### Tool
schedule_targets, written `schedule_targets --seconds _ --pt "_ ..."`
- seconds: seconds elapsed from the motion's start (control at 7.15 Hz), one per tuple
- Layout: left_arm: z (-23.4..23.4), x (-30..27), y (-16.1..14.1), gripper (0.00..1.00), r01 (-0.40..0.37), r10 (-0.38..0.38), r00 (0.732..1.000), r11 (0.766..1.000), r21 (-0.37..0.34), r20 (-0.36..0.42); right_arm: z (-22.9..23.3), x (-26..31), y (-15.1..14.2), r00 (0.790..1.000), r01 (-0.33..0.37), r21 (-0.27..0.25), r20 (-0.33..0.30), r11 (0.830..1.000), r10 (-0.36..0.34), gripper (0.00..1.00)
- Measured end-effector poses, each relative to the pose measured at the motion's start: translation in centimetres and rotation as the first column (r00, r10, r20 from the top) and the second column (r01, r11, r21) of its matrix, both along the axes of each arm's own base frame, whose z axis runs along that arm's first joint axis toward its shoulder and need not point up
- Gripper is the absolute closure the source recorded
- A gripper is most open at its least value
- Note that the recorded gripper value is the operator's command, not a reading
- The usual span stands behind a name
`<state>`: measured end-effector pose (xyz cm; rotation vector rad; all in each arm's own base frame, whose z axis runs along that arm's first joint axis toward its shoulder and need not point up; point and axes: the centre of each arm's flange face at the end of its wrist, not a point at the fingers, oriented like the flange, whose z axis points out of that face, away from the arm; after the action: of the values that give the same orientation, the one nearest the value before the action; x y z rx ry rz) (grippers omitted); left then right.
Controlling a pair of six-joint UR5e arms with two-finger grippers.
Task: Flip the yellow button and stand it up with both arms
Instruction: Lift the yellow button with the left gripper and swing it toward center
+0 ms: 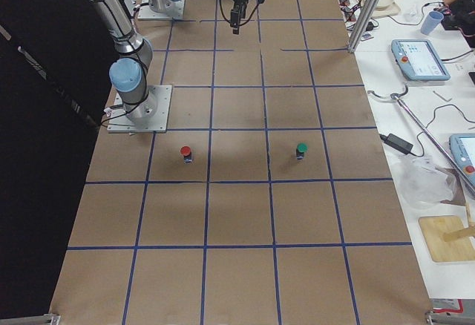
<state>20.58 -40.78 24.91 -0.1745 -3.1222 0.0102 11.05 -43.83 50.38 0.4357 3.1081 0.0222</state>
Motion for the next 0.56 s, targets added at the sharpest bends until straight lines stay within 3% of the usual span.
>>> schedule_targets --seconds 0.28,0.56 --pt "4.7 -3.6 -0.8 0.88 0.030 -0.032 0.990 0.999 -0.012 -0.137 -0.3 0.2 -0.2 1.000 0.003 0.009 0.022 1.000 -0.003 0.00" --pt "9.6 -10.1 -2.4 0.89 0.069 -0.070 0.941 0.998 -0.014 -0.332 -0.7 -0.4 -0.5 0.997 0.029 0.027 0.077 0.999 -0.031 0.00"
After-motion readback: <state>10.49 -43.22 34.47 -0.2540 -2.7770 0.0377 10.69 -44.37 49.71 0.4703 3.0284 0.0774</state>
